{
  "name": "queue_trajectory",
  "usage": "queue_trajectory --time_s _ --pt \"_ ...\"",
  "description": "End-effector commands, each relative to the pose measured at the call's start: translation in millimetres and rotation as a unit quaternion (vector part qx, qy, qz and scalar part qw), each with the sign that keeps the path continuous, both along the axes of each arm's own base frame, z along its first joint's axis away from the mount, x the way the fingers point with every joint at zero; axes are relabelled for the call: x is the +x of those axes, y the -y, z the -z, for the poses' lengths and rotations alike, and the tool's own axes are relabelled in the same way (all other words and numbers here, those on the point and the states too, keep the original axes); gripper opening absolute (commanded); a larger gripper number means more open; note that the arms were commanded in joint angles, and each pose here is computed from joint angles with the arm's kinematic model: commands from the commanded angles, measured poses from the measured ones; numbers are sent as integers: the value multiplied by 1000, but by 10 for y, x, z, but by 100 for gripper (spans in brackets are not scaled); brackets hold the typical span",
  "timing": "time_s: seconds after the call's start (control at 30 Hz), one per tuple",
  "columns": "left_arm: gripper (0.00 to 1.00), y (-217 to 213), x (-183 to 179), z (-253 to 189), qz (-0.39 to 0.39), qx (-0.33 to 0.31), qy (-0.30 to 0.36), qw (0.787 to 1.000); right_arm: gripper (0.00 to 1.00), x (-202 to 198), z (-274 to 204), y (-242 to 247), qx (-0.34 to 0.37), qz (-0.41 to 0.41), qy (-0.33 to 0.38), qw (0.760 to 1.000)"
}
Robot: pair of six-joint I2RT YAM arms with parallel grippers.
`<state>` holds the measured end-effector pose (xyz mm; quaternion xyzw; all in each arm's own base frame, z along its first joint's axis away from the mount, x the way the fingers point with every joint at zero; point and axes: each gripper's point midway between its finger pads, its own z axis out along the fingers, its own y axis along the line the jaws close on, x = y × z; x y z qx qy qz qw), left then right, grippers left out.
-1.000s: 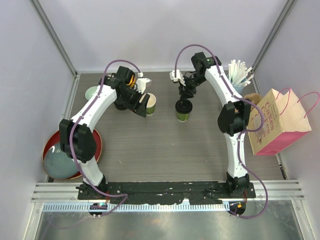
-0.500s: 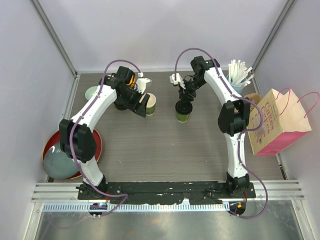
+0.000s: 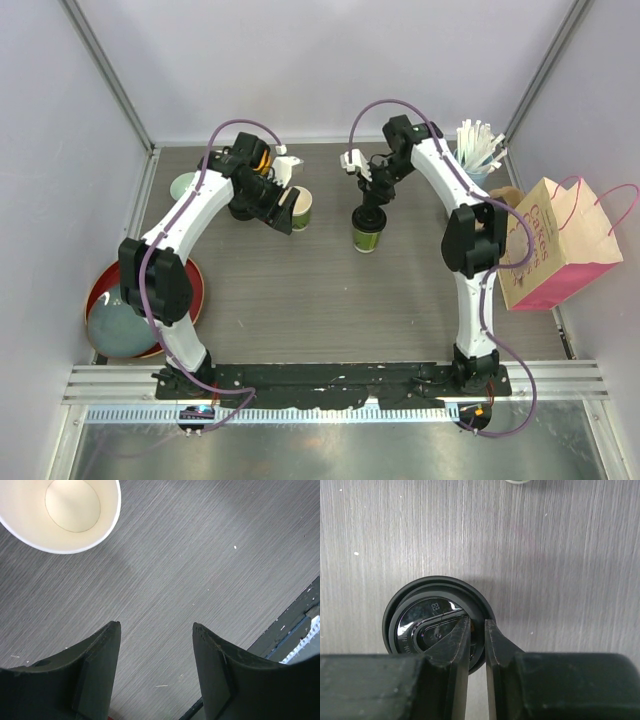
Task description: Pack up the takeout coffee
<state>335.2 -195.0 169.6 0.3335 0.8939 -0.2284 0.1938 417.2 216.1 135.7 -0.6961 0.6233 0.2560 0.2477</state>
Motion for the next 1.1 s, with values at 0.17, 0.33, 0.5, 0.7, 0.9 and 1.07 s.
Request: queue_trajectory --time_s 0.17,0.33,0.5,0.7,0.9,1.07 --pt "61 19 60 -122 -7 -7 22 1000 6 279 -565 228 19 274 86 958" --pt "60 46 96 -115 -11 -12 21 1000 6 206 -610 217 47 345 137 928" --pt "59 157 112 -99 -4 -14 17 1000 1 248 -652 299 15 435 147 888" --pt "58 407 109 -88 -5 -24 9 1000 1 331 -370 571 -70 573 76 813" --pt "57 608 265 -133 -36 -60 8 998 1 248 -337 610 -62 628 41 774" --pt "54 854 341 -100 -48 -72 -9 996 1 216 -348 625 -65 638 29 766"
